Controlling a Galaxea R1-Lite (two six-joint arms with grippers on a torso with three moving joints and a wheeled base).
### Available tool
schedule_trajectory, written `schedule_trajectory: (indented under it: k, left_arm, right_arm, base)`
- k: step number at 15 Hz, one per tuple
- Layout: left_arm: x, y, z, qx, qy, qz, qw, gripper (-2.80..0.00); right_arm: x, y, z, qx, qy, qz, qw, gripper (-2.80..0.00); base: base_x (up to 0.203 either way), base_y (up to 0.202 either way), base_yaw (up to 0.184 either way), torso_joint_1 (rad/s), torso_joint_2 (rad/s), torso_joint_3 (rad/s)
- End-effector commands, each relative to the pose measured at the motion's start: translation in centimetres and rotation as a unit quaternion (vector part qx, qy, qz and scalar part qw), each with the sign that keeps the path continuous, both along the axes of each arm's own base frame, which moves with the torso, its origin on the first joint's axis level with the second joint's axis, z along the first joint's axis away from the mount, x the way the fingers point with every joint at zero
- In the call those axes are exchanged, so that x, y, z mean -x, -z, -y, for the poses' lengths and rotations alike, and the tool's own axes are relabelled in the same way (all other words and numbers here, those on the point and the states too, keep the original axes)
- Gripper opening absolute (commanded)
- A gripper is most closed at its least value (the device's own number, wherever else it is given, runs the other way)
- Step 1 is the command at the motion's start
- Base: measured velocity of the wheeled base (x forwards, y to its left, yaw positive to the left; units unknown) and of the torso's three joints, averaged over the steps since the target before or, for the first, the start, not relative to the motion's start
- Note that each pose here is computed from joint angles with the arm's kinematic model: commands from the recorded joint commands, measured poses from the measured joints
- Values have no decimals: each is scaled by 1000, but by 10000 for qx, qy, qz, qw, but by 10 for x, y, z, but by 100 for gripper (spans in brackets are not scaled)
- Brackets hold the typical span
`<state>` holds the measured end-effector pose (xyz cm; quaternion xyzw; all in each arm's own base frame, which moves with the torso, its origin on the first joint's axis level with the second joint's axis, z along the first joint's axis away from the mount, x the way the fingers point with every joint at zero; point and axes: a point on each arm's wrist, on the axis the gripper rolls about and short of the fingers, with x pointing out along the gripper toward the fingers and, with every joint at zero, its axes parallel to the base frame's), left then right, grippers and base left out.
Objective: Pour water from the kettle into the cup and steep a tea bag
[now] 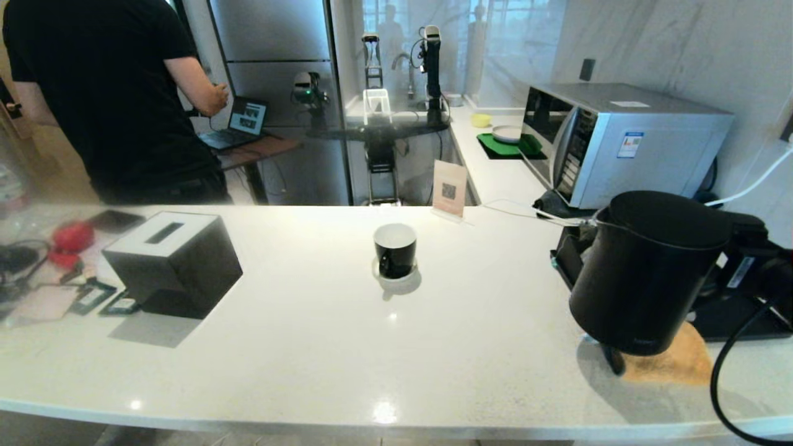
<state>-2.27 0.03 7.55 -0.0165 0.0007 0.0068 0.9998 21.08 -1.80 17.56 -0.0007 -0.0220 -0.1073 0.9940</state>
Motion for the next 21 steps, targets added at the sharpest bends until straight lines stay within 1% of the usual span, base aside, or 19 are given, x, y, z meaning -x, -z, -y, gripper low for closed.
schedule_trajectory:
  k: [1, 15, 17, 21]
  left_arm:
    - [0, 0, 0, 4, -1, -7, 10000, -280]
    - [0, 0, 0, 4, -1, -7, 10000, -280]
    - [0, 0, 0, 4, -1, -7, 10000, -280]
    - [0, 0, 0, 4, -1, -2, 10000, -280]
  right_arm:
    - [-1, -1, 0, 2, -2, 31, 10000, -280]
    - [-4, 1, -1, -2, -48, -25, 10000, -280]
    - [-5, 1, -2, 2, -61, -23, 10000, -280]
    - [-6, 2, -2, -3, -55, -39, 10000, -280]
  base:
    - [0, 197, -2, 2, 3, 0]
    - [0, 194, -1, 2, 2, 3]
    - [0, 93, -1, 0, 6, 2]
    - [0, 0, 0, 0, 0, 0]
